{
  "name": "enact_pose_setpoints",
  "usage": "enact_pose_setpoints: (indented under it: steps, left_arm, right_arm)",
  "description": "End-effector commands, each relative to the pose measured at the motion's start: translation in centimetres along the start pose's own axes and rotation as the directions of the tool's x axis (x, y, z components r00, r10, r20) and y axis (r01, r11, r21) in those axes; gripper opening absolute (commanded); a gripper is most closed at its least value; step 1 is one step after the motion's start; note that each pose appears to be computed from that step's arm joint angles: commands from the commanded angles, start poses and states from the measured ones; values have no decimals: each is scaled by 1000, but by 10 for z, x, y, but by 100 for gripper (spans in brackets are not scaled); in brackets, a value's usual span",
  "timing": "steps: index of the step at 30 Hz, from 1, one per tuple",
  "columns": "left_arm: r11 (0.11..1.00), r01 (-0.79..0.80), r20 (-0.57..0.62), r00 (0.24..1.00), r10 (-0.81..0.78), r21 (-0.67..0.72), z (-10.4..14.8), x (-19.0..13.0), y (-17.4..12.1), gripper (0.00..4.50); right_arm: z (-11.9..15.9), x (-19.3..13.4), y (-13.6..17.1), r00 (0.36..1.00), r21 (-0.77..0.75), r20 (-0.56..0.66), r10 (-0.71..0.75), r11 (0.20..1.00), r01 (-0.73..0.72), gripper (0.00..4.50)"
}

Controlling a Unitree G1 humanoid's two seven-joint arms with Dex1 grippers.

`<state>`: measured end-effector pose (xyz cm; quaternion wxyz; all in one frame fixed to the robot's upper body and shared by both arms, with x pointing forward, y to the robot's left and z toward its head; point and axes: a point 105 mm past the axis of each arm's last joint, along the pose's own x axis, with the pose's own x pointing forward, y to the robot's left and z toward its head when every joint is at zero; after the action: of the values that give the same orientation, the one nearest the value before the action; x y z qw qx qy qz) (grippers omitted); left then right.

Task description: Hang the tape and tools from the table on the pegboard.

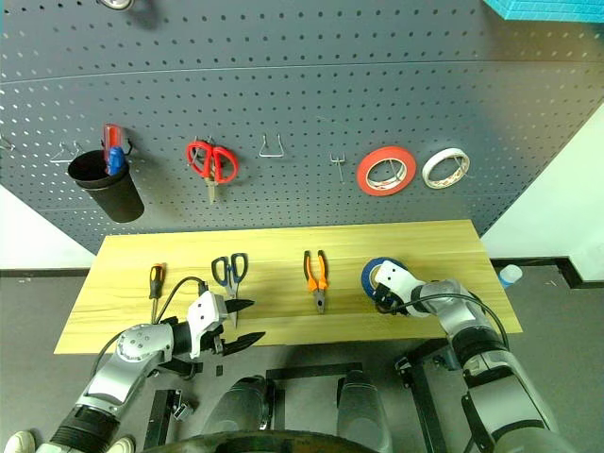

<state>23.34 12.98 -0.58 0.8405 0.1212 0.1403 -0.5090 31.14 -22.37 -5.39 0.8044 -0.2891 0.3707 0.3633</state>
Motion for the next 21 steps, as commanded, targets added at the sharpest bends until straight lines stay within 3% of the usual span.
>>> enact_pose_setpoints:
  steps: [1,6,9,12,14,17,21]
  left_arm:
    - [1000,-19,25,1000,18,21,9,-5,5,368]
    - [999,-33,26,999,32,29,8,-6,7,368]
    - [995,-82,52,995,79,51,12,-8,13,368]
    - [989,-129,99,988,122,65,22,-11,20,368]
    - [983,-166,133,979,155,75,28,-13,25,368]
    - [975,-208,165,967,194,74,34,-17,32,368]
    - [970,-236,167,960,223,65,33,-22,41,368]
  right_arm:
    - [-11,-1,3,999,-3,-40,6,1000,-6,64]
    - [-8,-7,-1,999,4,3,-40,999,40,63]
    - [6,-23,-18,980,9,104,-170,985,170,63]
    - [15,-51,-36,922,-41,180,-342,934,355,63]
    - [25,-71,-34,882,-149,250,-400,884,444,63]
    - [49,-85,-7,873,-436,360,-330,768,470,63]
    - [77,-89,23,876,-710,443,-193,521,474,63]
